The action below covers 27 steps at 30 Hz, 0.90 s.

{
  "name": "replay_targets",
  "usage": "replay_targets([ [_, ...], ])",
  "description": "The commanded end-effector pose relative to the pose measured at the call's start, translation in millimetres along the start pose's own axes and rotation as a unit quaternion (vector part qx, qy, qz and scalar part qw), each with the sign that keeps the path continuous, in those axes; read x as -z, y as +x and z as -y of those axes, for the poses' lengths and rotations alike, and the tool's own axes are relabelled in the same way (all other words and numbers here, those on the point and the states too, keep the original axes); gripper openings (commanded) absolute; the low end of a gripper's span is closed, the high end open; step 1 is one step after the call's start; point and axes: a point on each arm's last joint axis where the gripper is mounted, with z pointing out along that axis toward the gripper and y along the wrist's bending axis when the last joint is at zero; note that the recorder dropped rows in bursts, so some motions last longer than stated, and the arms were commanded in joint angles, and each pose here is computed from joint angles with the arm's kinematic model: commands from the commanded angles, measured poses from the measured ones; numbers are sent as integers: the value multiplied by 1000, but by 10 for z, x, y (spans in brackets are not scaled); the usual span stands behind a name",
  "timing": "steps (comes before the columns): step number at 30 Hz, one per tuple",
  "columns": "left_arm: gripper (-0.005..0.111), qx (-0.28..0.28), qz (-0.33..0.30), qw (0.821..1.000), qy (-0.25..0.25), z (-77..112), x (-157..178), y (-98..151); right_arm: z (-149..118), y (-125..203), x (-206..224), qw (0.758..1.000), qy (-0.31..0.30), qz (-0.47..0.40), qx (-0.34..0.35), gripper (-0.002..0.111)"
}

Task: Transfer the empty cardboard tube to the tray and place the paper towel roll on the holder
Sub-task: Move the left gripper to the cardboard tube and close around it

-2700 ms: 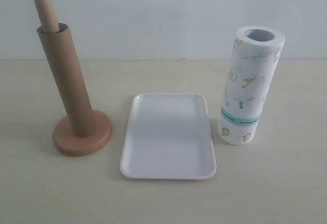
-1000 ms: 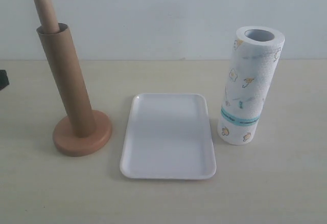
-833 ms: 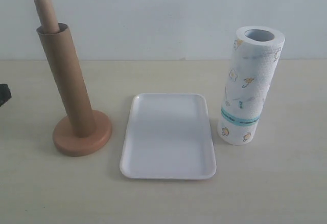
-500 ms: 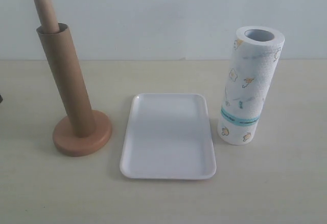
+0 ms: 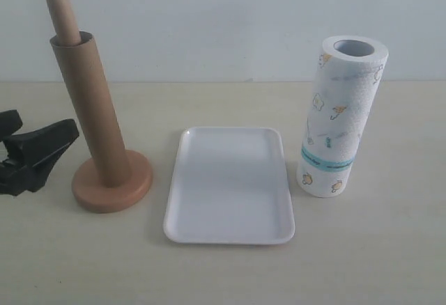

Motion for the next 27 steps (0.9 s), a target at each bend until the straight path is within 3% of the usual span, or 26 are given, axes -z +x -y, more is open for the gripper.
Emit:
replay_targets([
  [1,97,-24,-3,1000,9,-63,-168,-8,3,-9,4,1000,2,5,3,5],
  [7,97,-75,-31,997,12,-167,-350,106,3,-9,4,1000,2,5,3,5],
  [23,97,-52,-37,996,54,-362,-830,318,3,-9,4,1000,2,5,3,5],
  [27,92,-53,-32,996,71,-376,-923,354,3,-9,4,1000,2,5,3,5],
])
